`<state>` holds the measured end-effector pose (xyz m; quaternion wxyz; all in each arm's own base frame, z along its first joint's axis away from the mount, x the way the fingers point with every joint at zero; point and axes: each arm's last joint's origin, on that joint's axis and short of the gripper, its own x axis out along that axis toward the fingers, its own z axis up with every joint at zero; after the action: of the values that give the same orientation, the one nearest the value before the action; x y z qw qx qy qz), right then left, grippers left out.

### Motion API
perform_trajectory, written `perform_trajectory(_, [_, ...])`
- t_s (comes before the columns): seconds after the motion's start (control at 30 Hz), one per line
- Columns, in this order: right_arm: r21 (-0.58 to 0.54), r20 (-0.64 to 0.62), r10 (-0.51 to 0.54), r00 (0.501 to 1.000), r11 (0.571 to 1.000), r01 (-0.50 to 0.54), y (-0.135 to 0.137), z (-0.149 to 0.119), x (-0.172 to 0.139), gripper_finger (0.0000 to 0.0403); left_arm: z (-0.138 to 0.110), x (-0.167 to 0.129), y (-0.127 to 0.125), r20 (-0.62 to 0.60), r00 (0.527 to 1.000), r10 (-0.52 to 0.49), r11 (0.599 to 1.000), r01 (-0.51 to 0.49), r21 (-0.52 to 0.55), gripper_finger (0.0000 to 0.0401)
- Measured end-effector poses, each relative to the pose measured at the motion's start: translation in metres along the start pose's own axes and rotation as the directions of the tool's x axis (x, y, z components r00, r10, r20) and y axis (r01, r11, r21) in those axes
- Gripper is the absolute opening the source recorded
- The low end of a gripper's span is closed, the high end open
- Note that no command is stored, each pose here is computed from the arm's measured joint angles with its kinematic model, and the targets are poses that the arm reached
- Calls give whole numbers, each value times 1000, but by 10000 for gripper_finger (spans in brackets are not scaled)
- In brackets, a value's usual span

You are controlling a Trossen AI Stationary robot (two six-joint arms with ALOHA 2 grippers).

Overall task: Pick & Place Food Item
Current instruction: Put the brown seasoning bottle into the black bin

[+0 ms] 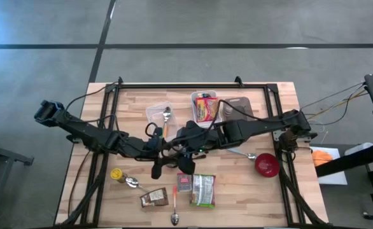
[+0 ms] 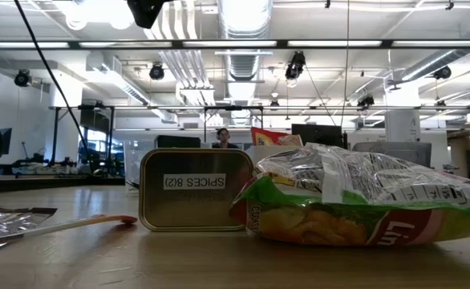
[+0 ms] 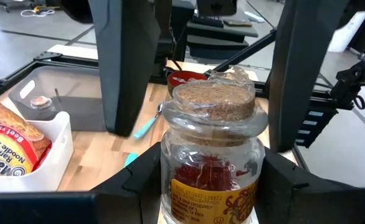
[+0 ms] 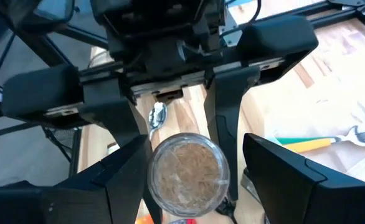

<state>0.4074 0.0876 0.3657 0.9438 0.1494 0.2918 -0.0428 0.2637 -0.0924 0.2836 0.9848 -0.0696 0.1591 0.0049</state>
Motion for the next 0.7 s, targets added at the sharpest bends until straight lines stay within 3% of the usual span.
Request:
perform_trajectory(0.2, [2,-19,-9,1000,1000,9,0,-2,2,248,0,0,0,-5,1000,-1,1000,1,-1,177])
perform_trajectory(0.5, [1,-28,-6,1000,1000,6,0,-3,3,173,0,0,0,-4,1000,3,1000,-3,-1,177])
perform_trajectory(0.7, [0,-36,-9,999,1000,9,-1,-4,3,171,0,0,0,-2,1000,2,1000,-2,1,177])
